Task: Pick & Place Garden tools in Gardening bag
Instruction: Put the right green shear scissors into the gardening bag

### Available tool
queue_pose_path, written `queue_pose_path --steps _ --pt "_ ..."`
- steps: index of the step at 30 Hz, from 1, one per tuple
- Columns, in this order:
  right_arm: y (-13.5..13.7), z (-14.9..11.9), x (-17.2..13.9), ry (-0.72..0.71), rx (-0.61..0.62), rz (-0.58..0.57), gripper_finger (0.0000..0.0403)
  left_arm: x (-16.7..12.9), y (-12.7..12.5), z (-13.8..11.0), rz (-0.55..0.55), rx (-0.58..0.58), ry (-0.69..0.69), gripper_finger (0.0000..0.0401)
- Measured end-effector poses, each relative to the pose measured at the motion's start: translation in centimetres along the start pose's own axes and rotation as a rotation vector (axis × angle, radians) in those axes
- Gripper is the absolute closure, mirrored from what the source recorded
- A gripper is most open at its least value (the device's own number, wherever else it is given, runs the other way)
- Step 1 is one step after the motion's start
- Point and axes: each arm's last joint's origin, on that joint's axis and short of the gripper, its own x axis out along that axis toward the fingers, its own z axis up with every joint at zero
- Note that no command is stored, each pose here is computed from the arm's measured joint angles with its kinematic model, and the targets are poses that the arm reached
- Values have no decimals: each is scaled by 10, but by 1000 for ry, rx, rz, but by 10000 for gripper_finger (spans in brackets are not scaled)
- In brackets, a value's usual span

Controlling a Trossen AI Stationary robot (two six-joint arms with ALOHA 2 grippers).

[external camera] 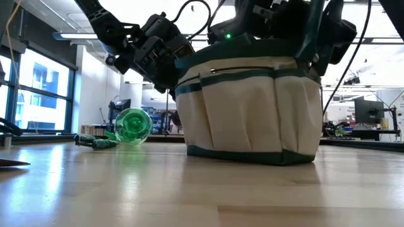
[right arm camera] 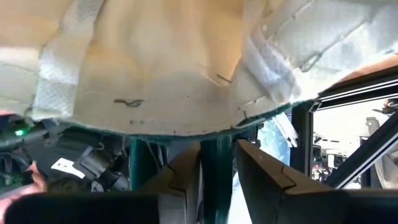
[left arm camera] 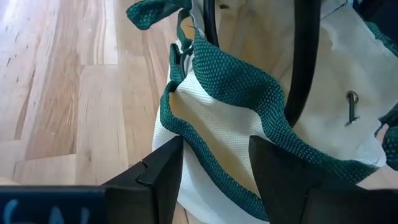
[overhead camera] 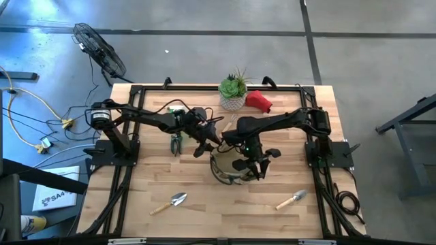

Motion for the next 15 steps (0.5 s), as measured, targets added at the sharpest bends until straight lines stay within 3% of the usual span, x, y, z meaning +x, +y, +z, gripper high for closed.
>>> queue_pose_path --steps 6,15 --pt "0 -3 0 -8 -10 -7 315 0 0 0 -1 -2 4 221" --pt "-9 -28 -14 -80 13 13 314 0 0 -1 -1 -3 7 221"
